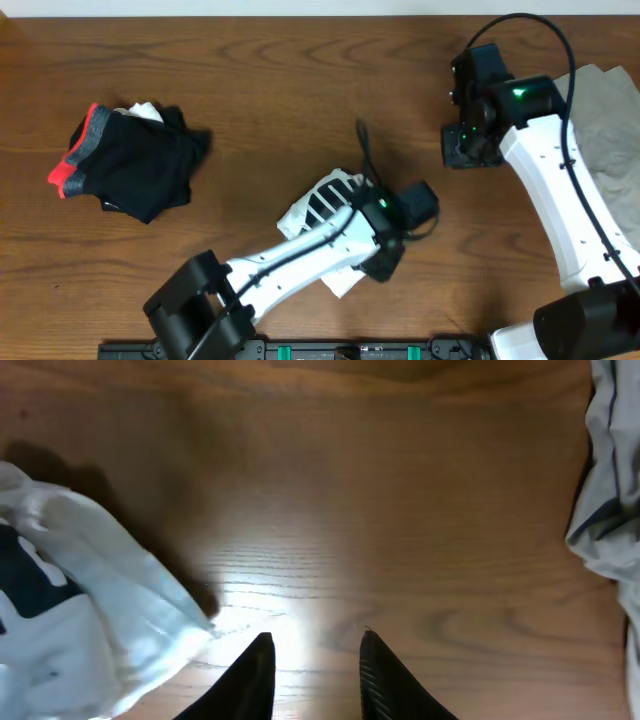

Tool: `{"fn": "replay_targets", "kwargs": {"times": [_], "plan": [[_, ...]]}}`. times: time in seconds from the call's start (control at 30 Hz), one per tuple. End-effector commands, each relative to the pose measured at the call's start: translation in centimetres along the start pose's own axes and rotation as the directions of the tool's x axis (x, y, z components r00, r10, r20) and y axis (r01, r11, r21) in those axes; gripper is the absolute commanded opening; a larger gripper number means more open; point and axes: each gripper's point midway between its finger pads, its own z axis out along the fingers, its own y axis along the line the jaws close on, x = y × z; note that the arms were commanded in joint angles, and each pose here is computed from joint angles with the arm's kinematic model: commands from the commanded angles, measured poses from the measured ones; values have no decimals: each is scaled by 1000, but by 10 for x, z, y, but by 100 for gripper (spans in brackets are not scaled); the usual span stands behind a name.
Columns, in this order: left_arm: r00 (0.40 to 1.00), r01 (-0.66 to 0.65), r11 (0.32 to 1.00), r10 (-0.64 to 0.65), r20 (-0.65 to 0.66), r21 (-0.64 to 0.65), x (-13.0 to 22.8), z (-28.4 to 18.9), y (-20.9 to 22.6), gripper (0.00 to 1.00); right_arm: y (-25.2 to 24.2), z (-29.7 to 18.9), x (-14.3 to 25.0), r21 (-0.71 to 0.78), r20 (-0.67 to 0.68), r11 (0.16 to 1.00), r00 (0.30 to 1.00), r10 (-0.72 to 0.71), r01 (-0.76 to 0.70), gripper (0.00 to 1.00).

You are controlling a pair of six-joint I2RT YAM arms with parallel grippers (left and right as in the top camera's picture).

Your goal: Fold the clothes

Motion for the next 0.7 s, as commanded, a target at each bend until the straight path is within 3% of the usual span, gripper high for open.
{"fn": "replay_targets", "kwargs": {"times": [0.0, 0.1, 0.2, 0.3, 0.4, 0.5, 0.67], "plan": [[996, -65, 990, 72, 56, -125, 0, -17, 26, 47, -4, 0, -1, -55, -16, 996, 998, 64, -65, 28], [987, 9, 975, 27, 156, -224, -4, -49, 59, 48, 9, -1, 3, -184, -37, 983, 999, -12, 5, 27], [957, 119, 967, -51, 284, -227, -12, -82, 90, 48, 33, -8, 10, -323, -34, 940, 991, -126, 108, 25], [882, 291, 945, -203, 425, -152, -26, -114, 130, 48, 63, -18, 22, -468, -5, 853, 965, -262, 229, 25], [789, 454, 888, -362, 497, -74, -38, -126, 169, 48, 87, -25, 27, -570, 18, 784, 957, -288, 246, 20], [754, 488, 869, -467, 461, 83, -54, -117, 181, 48, 109, -27, 30, -664, 16, 717, 963, -270, 212, 17], [791, 502, 824, -560, 246, 262, -66, -71, 173, 48, 147, -24, 45, -840, 21, 518, 963, -269, 163, 18]]}}
